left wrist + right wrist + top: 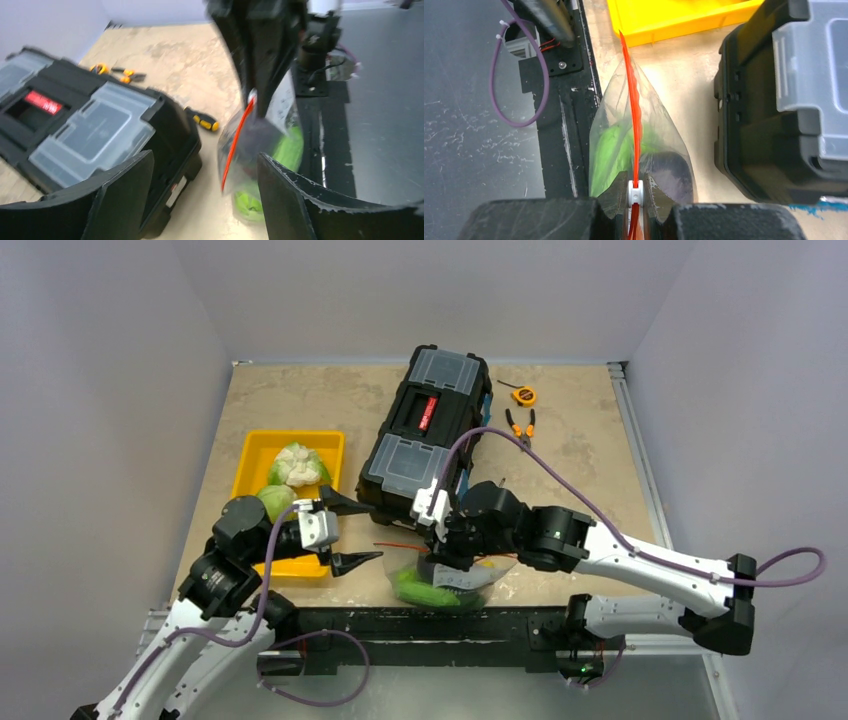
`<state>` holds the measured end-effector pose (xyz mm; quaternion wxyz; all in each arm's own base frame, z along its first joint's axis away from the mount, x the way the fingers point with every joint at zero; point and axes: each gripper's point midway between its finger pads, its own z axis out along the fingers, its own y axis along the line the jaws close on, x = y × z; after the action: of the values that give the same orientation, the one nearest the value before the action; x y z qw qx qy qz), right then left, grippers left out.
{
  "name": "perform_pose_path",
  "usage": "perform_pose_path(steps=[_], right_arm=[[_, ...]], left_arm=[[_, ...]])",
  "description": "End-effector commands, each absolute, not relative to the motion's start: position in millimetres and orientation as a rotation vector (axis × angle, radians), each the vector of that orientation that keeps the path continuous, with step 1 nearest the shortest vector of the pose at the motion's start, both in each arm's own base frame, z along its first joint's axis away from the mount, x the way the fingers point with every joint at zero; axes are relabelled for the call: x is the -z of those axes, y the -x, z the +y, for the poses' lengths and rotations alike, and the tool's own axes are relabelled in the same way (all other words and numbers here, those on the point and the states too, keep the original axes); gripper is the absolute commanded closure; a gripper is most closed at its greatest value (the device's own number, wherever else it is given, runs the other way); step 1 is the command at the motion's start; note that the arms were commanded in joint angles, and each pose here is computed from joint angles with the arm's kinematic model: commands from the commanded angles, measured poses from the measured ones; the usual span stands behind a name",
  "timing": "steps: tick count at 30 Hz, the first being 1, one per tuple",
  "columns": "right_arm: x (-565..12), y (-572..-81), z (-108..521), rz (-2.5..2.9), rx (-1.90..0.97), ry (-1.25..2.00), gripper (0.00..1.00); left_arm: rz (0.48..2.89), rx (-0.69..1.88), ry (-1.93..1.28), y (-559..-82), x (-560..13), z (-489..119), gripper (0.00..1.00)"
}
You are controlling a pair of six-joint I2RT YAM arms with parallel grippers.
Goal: Place the food in the zip-top bag and seal the zipper
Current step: Zip the zipper food storage bag at the center of the board.
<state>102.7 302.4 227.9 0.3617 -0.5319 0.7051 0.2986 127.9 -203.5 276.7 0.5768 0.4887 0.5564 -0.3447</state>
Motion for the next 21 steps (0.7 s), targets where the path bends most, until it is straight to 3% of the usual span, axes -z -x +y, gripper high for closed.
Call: perform_pose_path(steps=[1, 6, 12, 21], right_arm=[[-254.8, -104.6, 325.8, 1.693, -0.829, 1.405, 1.0], [-264.1, -108.6, 342.8, 1.645, -0.847, 1.42, 1.0], [-278.5, -111.8, 352.7, 1.6, -0.853, 1.428, 1.0], [-282.6, -114.5, 362.2, 1.576, -0.862, 1.428, 1.0]], left_arm=[[1.058, 0.951, -1.291, -91.9, -324.3, -217.0, 0.24], [1.12, 1.136, -1.467, -76.6, -302.9, -232.5, 0.27], [1.227, 1.14, -1.533, -81.3, -270.3, -245.0, 0.32], [1.317, 0.953, -1.455, -109.1, -254.6, -238.3, 0.67]])
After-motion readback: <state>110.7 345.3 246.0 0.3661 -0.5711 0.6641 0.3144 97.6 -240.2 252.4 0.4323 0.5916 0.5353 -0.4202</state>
